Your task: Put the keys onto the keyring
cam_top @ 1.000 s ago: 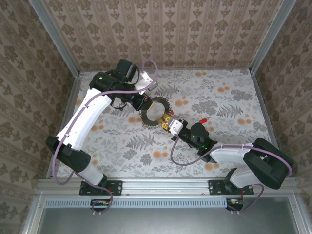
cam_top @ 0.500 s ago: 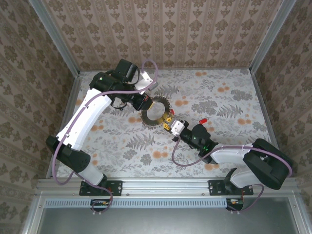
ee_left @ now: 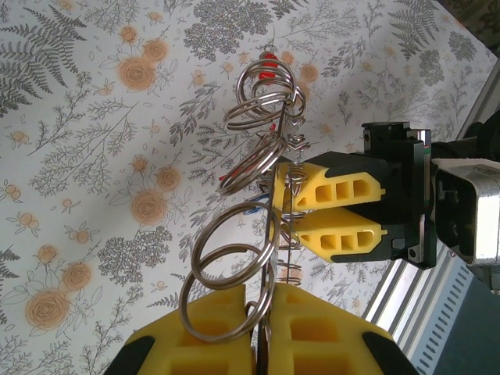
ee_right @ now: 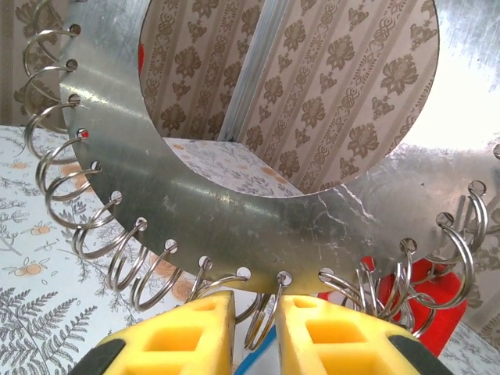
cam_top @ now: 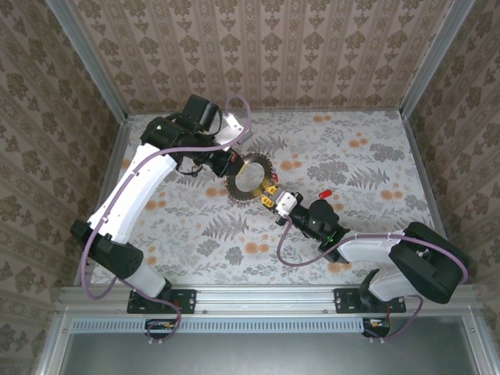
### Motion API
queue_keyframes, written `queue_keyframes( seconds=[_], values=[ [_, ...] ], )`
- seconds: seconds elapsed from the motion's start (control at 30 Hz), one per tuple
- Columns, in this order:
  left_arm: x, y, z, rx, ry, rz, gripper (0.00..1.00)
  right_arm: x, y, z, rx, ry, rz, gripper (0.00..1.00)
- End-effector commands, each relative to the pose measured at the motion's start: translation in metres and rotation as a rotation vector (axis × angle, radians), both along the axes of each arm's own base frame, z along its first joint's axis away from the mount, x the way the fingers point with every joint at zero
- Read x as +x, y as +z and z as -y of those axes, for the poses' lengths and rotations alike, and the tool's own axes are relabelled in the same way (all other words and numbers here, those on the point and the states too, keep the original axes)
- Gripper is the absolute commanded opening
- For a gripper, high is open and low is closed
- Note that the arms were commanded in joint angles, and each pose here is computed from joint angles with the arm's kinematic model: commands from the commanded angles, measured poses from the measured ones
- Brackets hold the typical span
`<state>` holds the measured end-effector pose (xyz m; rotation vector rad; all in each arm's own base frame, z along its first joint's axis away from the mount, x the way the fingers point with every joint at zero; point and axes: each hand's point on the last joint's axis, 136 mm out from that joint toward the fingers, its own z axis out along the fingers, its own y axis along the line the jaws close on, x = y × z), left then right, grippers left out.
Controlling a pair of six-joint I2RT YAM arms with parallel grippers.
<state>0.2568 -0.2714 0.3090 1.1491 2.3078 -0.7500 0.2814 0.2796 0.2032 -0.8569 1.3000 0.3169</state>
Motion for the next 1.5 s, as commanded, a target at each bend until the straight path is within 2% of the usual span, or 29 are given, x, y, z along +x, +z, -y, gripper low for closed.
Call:
queue_keyframes(
  seconds=[0.0,0.23,0.77,0.9,1.0,1.2,1.27,1.33,1.43,1.47],
  values=[
    [-0.007,0.019,0.002,-0.064,-0.01,0.025,0.0,0.005,0.001,0.004,0.043,-0.031,0.0,0.23],
    [-0.007,0.021,0.002,-0.067,-0.009,0.03,0.0,0.007,-0.003,0.007,0.041,-0.037,-0.008,0.23],
    [0.002,0.019,-0.001,-0.065,0.028,0.038,0.0,0.007,0.003,0.014,0.082,-0.043,-0.001,0.0],
    [0.011,0.01,-0.006,-0.066,0.085,0.009,0.0,0.007,0.006,0.015,0.087,-0.045,0.001,0.0],
    [0.014,0.006,-0.01,-0.088,0.12,-0.026,0.0,0.006,0.023,0.021,0.121,-0.063,0.027,0.0],
    [0.011,0.0,-0.01,-0.133,0.125,-0.094,0.0,0.008,0.032,0.023,0.137,-0.074,0.036,0.0],
    [0.011,-0.005,-0.01,-0.141,0.141,-0.122,0.02,0.007,0.036,0.02,0.15,-0.053,0.033,0.0],
    [0.014,-0.014,-0.014,-0.128,0.169,-0.146,0.1,0.006,0.04,0.019,0.169,-0.042,0.03,0.0],
    [0.019,-0.029,-0.019,-0.118,0.211,-0.18,0.14,0.004,0.047,0.019,0.192,-0.024,0.023,0.0],
    [0.021,-0.035,-0.02,-0.116,0.228,-0.189,0.19,0.003,0.048,0.018,0.191,-0.006,0.014,0.0]
  ],
)
